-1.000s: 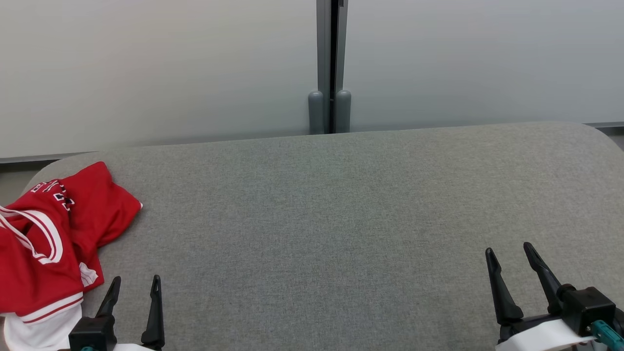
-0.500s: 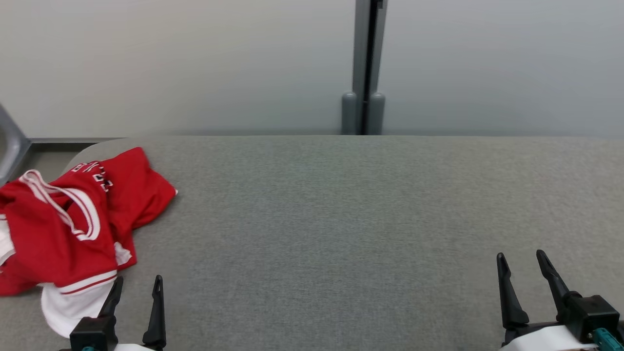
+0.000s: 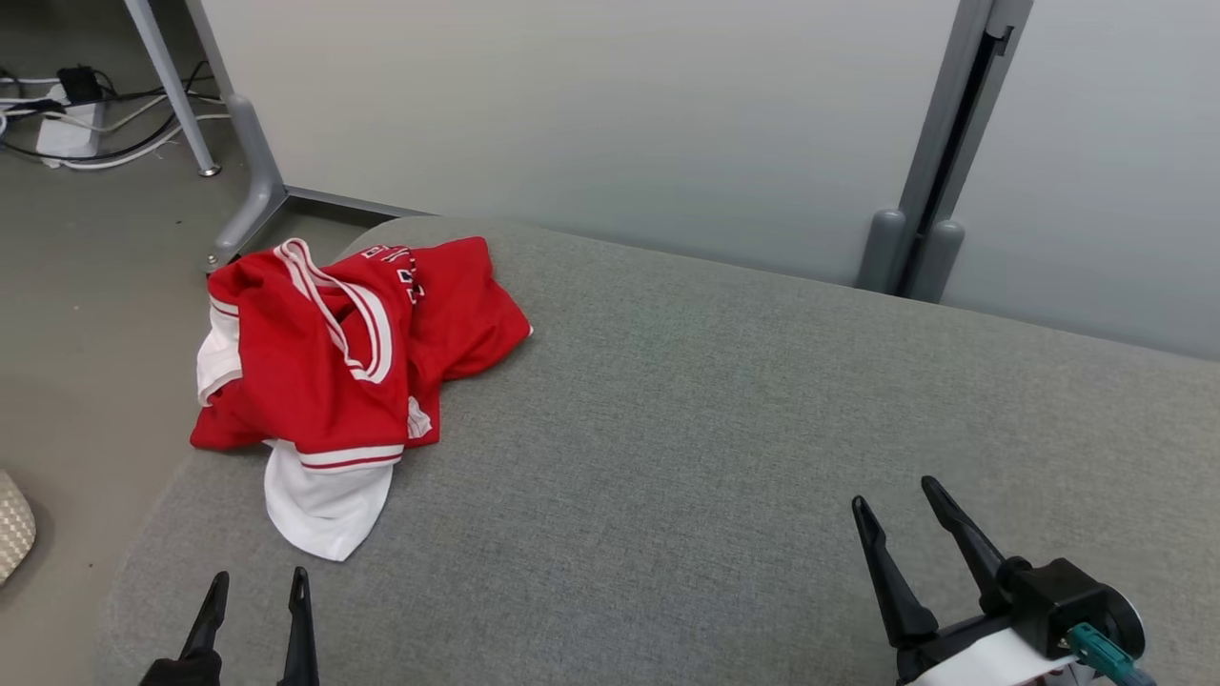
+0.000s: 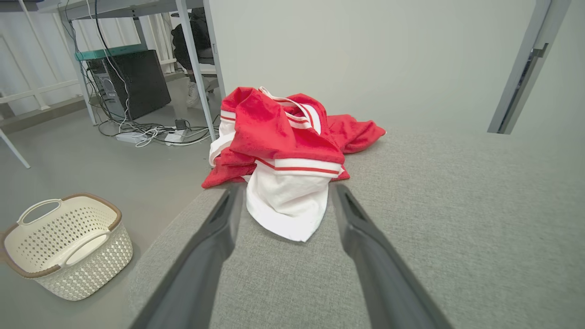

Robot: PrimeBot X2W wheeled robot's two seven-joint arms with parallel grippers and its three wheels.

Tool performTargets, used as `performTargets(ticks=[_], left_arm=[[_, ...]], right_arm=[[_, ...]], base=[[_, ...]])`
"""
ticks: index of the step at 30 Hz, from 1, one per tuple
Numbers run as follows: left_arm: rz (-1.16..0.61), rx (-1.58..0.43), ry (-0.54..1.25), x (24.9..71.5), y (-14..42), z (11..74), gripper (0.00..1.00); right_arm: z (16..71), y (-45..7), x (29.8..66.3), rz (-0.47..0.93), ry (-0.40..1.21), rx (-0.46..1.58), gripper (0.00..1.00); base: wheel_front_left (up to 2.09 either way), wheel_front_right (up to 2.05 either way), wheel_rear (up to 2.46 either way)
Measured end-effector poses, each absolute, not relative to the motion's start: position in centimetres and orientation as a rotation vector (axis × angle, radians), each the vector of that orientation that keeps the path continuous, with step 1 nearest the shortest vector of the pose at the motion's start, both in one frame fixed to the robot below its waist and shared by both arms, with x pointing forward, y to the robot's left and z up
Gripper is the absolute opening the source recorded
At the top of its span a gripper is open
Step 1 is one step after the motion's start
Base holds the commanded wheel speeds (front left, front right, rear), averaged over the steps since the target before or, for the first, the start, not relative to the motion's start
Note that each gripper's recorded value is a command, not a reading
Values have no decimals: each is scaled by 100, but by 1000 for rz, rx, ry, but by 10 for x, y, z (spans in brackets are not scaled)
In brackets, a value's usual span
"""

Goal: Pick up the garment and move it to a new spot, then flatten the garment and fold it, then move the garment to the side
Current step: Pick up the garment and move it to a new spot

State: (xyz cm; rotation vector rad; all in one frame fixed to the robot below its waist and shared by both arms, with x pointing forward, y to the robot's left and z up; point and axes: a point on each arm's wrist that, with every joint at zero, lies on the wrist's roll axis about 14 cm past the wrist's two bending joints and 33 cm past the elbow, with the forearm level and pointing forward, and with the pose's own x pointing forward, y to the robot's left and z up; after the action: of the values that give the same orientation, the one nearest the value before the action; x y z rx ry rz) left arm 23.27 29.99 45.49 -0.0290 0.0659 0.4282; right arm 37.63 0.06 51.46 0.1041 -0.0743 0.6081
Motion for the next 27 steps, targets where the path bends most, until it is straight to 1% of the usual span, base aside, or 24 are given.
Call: performTargets(ticks=[2,5,7,12,17,20,23,24,25,26,27], left_arm=[[430,-29,54,235,300,459,100],[417,-27,25,251,305,470,100],[413,-20,55,265,314,470,100],[385,-7,153,326,327,476,100],[381,14,303,379,341,460,100],[412,6,461,389,350,425,100],[410,0,559,398,349,397,100],[407,-10,593,399,347,386,94],[402,-21,628,397,344,375,53],[392,-22,655,396,340,366,0],[388,-19,674,394,339,360,0]], right_arm=[[513,7,375,627,-68,111,100],[509,9,375,638,-56,114,100],[507,7,380,643,-55,111,100],[504,10,405,677,-68,96,100],[482,10,428,695,-30,110,100],[463,9,437,701,9,124,100],[447,1,444,681,41,141,100],[443,-2,446,671,53,145,100],[439,-6,447,662,62,147,100],[436,-9,447,652,70,148,100],[435,-13,447,641,74,149,100]], base=[[0,0,0],[0,0,0],[0,0,0],[0,0,0],[0,0,0],[0,0,0],[0,0,0],[0,0,0],[0,0,0],[0,0,0],[0,0,0]])
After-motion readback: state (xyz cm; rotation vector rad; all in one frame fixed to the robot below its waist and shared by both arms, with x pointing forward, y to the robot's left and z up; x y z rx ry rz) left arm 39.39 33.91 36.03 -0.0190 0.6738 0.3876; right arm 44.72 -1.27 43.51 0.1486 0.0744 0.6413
